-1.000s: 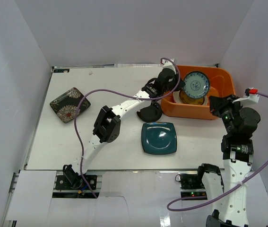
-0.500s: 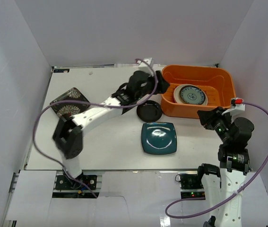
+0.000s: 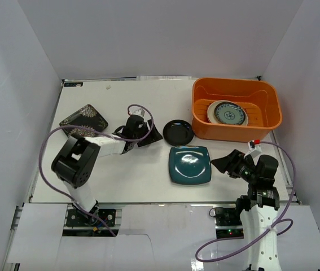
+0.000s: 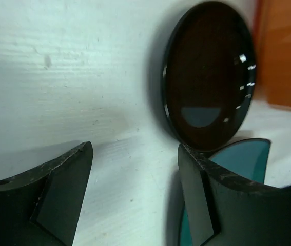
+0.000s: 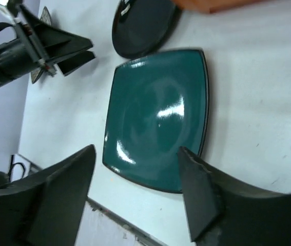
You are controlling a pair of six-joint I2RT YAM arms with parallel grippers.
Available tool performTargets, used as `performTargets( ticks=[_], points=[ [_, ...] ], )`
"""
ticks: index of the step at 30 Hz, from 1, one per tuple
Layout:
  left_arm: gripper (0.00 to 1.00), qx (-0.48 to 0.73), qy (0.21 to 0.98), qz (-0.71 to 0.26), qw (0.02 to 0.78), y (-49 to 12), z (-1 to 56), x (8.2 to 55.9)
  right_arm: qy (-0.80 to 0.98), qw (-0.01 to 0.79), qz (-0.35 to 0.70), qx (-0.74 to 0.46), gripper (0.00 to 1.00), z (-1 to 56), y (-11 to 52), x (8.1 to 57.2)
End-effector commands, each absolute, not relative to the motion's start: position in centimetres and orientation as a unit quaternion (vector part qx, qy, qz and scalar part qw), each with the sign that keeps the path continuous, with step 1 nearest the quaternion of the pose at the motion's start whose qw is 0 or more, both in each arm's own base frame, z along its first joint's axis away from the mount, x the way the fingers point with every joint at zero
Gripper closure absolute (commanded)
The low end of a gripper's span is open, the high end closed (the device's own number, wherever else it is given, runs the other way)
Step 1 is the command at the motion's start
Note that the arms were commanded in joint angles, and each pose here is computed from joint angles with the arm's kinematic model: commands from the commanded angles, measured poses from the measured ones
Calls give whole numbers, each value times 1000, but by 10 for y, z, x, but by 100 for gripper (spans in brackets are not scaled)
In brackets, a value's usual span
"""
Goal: Place the plates into the plastic bin on the countertop
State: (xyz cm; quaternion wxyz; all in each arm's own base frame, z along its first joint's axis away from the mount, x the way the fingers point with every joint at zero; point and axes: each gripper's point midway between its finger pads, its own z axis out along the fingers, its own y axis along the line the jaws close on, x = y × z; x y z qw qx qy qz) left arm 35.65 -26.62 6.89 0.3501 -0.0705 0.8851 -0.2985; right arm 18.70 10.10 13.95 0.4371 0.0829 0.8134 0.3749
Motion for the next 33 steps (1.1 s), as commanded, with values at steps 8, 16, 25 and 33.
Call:
performTargets(
  ticks=[8,16,25,33],
  points=[
    [34,-81,861,-426,266,-312,35,404,834,339,407,156,8,51,111,170],
    [63,-80,860,-436,253,-322,18,413,846,287,410,181,16,1,115,156],
    [100,-78,866,-419,261,-315,11,414,860,234,428,151,20,-4,133,144],
    [100,-111,852,-393,328,-262,59,384,878,164,430,134,48,-27,154,114]
  ],
)
